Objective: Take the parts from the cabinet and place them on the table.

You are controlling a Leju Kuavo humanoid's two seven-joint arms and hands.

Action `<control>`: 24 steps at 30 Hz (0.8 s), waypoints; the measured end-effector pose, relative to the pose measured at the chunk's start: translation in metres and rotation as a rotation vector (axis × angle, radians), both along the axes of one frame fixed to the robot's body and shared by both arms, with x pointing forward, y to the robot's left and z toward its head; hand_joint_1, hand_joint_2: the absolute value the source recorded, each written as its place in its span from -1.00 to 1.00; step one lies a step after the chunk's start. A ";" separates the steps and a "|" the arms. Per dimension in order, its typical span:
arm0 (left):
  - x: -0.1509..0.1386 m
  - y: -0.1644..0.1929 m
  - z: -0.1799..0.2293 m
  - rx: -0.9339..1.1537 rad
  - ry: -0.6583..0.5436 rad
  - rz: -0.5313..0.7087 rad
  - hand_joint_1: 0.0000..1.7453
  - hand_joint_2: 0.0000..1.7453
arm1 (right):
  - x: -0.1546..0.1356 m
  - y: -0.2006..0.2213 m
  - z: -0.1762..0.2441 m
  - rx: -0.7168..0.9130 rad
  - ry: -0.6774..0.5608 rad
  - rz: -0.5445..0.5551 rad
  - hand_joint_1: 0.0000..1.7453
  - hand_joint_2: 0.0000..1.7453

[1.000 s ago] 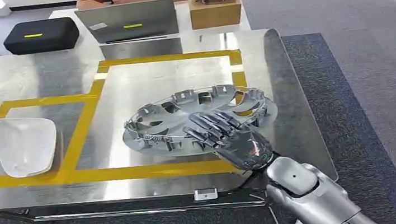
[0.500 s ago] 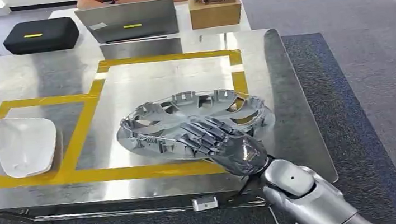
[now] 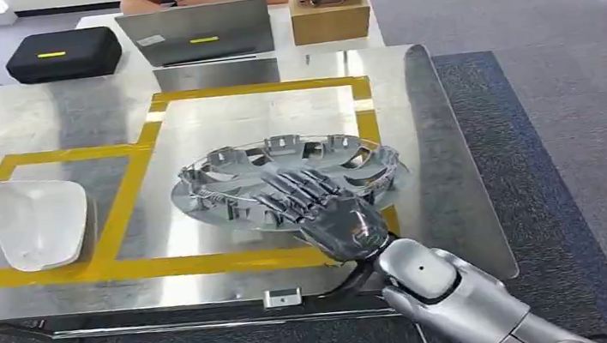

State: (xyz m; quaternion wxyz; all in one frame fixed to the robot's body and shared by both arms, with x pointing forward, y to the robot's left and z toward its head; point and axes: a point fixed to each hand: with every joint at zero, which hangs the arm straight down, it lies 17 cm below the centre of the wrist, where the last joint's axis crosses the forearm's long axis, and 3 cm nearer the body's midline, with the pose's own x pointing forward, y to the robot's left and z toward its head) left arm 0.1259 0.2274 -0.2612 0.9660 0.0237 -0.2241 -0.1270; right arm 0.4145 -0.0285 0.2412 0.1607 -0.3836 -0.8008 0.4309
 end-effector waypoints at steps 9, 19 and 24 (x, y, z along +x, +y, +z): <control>-0.026 0.015 -0.005 0.035 0.044 0.013 -1.00 -1.00 | 0.061 -0.029 -0.017 -0.080 0.315 -0.148 -1.00 1.00; -0.031 0.028 -0.004 0.058 0.056 0.020 -1.00 -1.00 | 0.089 -0.064 -0.015 -0.032 0.492 -0.193 -1.00 1.00; -0.034 0.031 -0.004 0.058 0.058 0.029 -1.00 -1.00 | 0.092 -0.072 -0.015 -0.034 0.490 -0.204 -1.00 1.00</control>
